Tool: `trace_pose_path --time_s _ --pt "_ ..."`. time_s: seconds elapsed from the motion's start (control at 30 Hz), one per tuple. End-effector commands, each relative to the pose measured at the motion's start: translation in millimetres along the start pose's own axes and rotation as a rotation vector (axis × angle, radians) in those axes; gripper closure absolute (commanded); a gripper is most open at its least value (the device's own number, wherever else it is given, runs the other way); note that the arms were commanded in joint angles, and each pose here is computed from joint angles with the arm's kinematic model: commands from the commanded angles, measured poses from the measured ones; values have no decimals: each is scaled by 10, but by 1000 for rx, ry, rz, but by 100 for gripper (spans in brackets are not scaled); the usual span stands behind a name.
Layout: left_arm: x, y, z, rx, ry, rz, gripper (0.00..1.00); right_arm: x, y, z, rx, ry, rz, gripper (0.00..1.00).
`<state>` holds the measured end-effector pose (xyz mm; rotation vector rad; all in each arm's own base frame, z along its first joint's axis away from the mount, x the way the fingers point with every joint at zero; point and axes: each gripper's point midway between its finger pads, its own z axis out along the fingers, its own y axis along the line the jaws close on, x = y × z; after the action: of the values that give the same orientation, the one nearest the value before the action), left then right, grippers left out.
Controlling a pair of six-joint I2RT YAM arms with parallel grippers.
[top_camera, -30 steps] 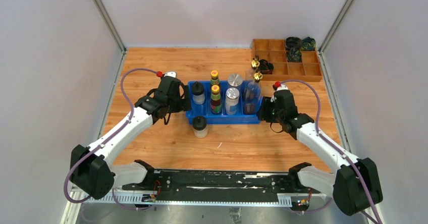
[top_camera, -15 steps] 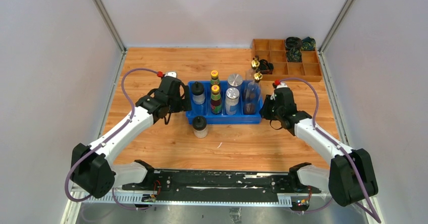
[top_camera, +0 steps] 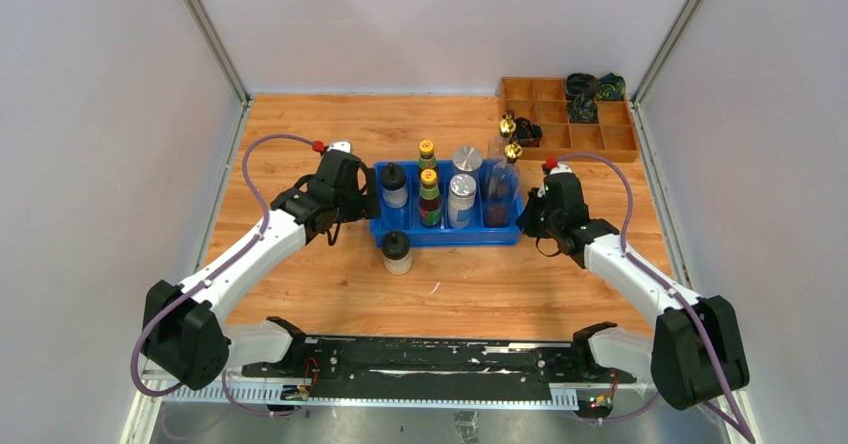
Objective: Organize the condiment bottles
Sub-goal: Move the storage box to the center of the board.
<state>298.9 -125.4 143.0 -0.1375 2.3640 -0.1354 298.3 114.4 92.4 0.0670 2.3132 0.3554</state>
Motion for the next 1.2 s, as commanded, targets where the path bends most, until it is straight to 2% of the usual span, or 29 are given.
trace_pose_path --time_s 0.0,0.47,1.17 --pt "12 27 55 -18 -7 -8 0 14 -421 -101 198 12 -47 100" --pt "84 34 102 -17 4 -16 0 139 -651 -191 312 26 -43 100" --pt "113 36 93 -10 5 -27 0 379 -586 -272 266 57 16 100"
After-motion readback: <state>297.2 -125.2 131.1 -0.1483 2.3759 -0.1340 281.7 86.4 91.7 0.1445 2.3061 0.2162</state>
